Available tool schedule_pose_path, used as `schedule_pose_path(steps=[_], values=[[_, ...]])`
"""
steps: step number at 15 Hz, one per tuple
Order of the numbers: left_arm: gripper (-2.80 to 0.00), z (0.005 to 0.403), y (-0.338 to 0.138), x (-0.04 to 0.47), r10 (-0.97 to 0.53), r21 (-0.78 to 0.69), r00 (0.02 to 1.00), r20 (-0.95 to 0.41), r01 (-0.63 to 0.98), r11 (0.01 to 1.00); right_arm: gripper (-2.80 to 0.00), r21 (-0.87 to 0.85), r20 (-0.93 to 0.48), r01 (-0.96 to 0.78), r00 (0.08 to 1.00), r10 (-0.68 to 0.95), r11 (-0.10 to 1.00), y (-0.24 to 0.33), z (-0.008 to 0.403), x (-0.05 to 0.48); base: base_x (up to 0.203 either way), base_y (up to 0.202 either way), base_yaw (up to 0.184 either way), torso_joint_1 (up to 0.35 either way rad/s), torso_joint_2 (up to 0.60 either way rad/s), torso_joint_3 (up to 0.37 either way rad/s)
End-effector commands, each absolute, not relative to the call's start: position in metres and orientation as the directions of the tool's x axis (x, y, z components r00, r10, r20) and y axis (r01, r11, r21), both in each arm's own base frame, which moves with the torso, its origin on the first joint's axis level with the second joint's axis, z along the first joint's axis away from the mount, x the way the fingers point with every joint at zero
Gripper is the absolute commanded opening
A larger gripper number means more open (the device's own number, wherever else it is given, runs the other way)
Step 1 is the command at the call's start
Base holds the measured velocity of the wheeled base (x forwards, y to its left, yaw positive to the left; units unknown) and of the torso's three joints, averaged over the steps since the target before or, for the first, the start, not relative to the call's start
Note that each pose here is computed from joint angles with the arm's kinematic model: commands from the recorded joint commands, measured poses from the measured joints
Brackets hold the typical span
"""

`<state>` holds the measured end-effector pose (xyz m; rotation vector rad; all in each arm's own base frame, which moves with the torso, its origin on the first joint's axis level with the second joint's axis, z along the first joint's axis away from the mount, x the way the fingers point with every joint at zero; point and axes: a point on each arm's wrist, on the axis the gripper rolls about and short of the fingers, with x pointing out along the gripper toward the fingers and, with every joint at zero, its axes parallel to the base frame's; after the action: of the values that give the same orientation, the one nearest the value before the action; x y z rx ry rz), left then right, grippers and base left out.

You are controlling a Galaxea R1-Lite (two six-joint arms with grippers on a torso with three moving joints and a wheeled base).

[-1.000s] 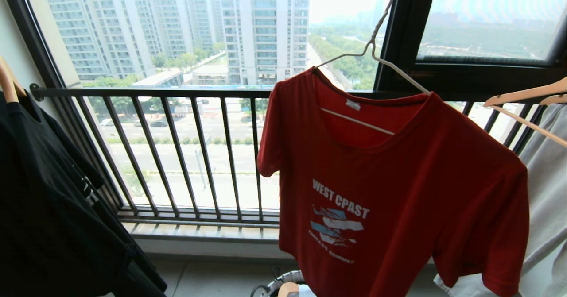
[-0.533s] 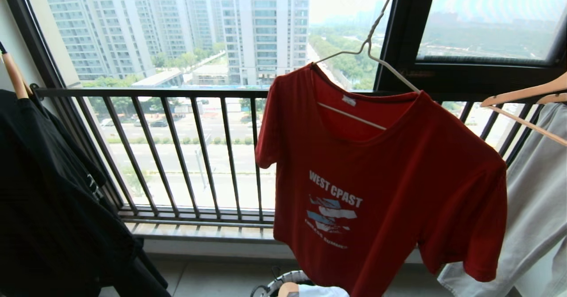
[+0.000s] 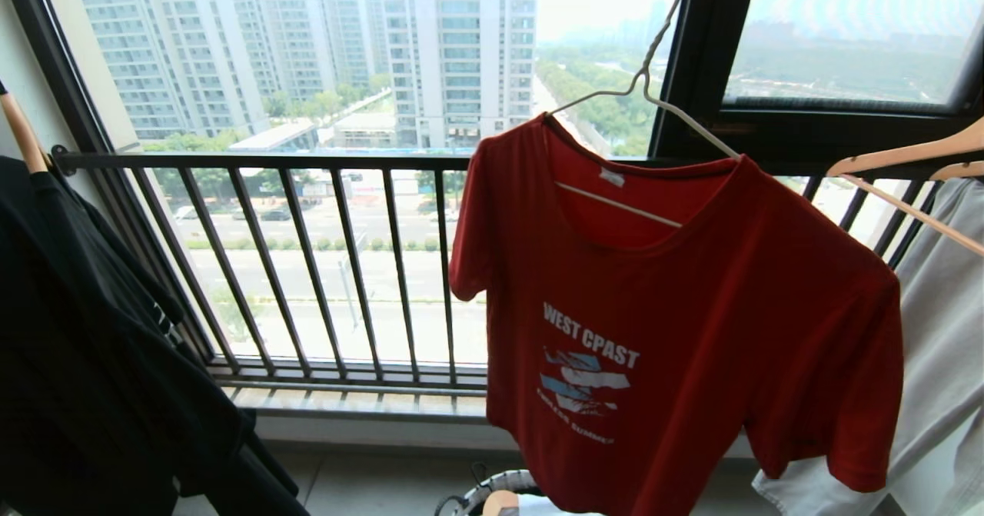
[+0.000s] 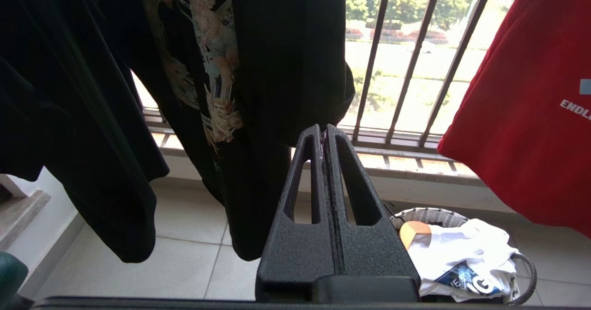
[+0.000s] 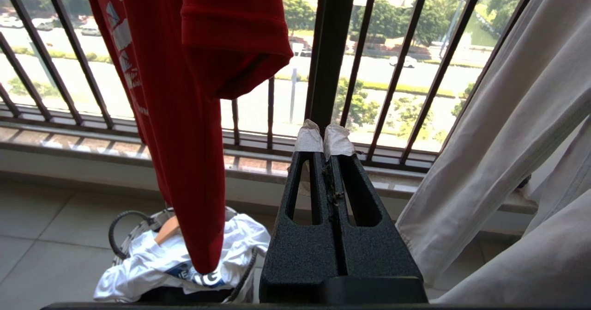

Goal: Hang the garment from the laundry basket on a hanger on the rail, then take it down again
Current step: Take the clothes off the clothes rack

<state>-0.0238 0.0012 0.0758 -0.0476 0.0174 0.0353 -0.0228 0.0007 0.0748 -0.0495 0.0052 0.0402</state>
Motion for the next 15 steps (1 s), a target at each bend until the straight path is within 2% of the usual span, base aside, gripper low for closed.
schedule_pose_path(steps=[1, 5, 7, 11, 15], values=[[-2.80, 0.076, 0.001, -0.024, 0.035, -0.048, 0.999, -0.020, -0.036, 0.998, -2.80, -0.046, -0.008, -0.042, 0.999, 0.042, 0.998, 0.001, 0.074, -0.023, 0.000, 0.000, 0.000, 0.000, 0.00, 0.000], [-2.80, 0.076, 0.001, -0.024, 0.035, -0.048, 0.999, -0.020, -0.036, 0.998, -2.80, -0.052, 0.055, -0.037, 0.998, 0.040, 0.998, 0.001, 0.086, -0.025, 0.000, 0.000, 0.000, 0.000, 0.00, 0.000], [-2.80, 0.076, 0.001, -0.024, 0.035, -0.048, 0.999, -0.021, -0.036, 0.998, -2.80, -0.054, 0.094, -0.035, 0.995, 0.040, 0.998, 0.001, 0.107, -0.032, 0.000, 0.000, 0.000, 0.000, 0.00, 0.000], [-2.80, 0.076, 0.001, -0.024, 0.035, -0.048, 0.999, -0.020, -0.036, 0.998, -2.80, -0.053, 0.063, -0.043, 0.997, 0.046, 0.998, 0.001, 0.165, -0.030, 0.000, 0.000, 0.000, 0.000, 0.00, 0.000], [-2.80, 0.076, 0.001, -0.024, 0.035, -0.048, 0.999, -0.020, -0.036, 0.998, -2.80, -0.055, 0.109, -0.051, 0.992, 0.057, 0.997, 0.001, 0.249, -0.015, 0.000, 0.000, 0.000, 0.000, 0.00, 0.000]])
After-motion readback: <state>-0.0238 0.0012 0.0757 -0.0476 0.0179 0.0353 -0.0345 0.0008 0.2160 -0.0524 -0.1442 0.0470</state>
